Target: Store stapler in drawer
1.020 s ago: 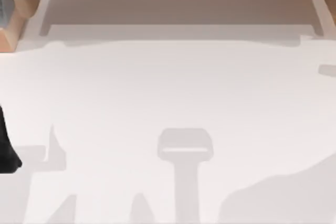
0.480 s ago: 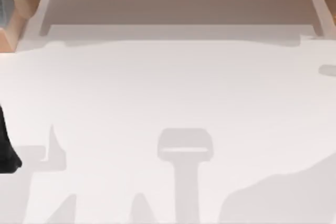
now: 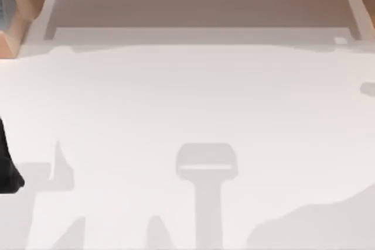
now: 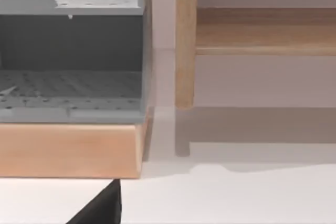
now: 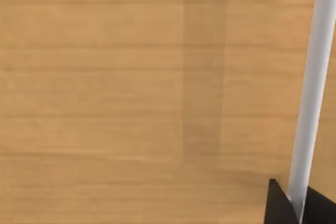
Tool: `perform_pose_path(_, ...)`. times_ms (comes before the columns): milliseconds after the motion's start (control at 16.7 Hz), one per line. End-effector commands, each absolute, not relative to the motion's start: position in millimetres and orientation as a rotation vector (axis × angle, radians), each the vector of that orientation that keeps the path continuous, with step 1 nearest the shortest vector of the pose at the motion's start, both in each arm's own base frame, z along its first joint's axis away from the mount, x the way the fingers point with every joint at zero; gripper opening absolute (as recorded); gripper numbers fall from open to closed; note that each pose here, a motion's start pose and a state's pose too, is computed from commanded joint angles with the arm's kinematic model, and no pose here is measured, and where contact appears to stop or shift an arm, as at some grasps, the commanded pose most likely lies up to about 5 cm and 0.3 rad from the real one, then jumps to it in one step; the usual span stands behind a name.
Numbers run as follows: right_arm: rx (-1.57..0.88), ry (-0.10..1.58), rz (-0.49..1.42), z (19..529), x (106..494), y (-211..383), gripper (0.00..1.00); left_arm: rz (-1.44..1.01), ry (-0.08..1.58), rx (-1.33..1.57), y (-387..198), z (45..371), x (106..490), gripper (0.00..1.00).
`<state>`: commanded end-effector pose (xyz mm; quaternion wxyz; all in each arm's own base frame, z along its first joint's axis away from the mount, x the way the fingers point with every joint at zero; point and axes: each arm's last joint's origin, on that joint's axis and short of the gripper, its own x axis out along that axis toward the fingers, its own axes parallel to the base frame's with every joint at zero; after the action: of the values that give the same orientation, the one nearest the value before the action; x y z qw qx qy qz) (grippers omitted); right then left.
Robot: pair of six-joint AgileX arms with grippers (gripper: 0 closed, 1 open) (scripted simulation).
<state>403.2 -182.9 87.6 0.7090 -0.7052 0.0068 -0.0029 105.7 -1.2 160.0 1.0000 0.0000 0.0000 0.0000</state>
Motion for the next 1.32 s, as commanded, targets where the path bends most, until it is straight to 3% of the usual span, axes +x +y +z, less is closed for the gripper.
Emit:
perform_pose_path(240,-1.565,0.018,-0.004,87,370,-181,0.00,0.000,0.000,0.000,-1,160,106,1.00)
perform_pose_path(600,-1.565,0.015,-0.007,87,365,-181,0.00,0.000,0.000,0.000,-1,160,106,1.00)
perform_pose_path(1080,-1.564,0.018,-0.004,86,306,-180,0.00,0.000,0.000,0.000,-1,160,106,1.00)
perform_pose_path(1320,-1.565,0.016,-0.006,87,302,-180,0.00,0.000,0.000,0.000,-1,160,106,1.00)
